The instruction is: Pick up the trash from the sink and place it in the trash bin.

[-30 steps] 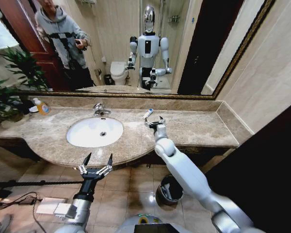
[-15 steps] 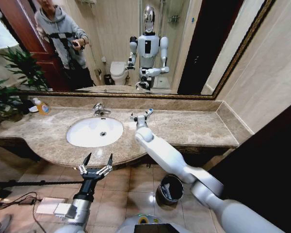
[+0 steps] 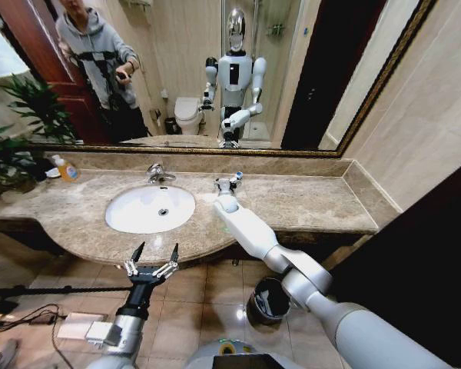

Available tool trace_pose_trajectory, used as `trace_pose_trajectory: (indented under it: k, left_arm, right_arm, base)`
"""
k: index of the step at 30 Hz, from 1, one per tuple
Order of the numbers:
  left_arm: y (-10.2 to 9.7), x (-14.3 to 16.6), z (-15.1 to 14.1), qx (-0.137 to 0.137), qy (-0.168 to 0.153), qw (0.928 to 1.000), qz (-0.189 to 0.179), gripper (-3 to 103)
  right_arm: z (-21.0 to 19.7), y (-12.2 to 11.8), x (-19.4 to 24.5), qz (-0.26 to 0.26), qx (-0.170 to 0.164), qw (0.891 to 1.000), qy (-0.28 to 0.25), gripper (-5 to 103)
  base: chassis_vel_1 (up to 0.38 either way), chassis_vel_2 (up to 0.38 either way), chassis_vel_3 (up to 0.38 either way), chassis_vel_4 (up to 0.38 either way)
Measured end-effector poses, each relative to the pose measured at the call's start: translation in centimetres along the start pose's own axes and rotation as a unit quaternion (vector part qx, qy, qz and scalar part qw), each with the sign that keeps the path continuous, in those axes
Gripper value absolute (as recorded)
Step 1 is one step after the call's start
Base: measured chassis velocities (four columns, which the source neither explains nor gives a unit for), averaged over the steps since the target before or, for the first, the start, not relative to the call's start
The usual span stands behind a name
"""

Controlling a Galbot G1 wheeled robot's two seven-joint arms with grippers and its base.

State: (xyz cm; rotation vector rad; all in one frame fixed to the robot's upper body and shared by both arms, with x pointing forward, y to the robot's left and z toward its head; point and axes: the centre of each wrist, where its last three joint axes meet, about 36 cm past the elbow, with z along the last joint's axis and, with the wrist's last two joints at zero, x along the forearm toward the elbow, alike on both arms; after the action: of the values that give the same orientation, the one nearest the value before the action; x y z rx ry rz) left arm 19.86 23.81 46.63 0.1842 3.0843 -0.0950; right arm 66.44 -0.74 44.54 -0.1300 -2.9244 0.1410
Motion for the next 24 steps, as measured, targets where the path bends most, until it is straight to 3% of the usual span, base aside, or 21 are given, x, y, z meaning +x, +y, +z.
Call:
trace_pose_trajectory:
  k: [4,11,14,24]
  left_arm:
    - [0.0,0.0,0.0,0.000,0.000,1.0000,0.000,100]
    - [0.0,0.0,0.0,0.000,0.000,1.0000,0.000,100]
    - [0.0,0.0,0.0,0.000,0.000,1.0000,0.000,100]
    - [0.0,0.0,0.0,0.000,0.000,1.0000,0.000,100]
  right_arm:
    - [1.0,-1.2,-0.2,0.007,-0.006,1.000,0.009,101]
    - [1.9,-1.1,0.4,-0.007,-0.008,1.000,0.015,89]
    - [1.9,-0.5,0.5,-0.015,-0.010,1.000,0.018,77]
    - [2.7,-0.9,-0.4,-0.014,0.012,1.000,0.020,63]
  base:
    - [0.000,0.000,0.000,0.000]
    - [0.000,0.000,0.000,0.000]
    - [0.000,0.000,0.000,0.000]
    - [0.000,0.000,0.000,0.000]
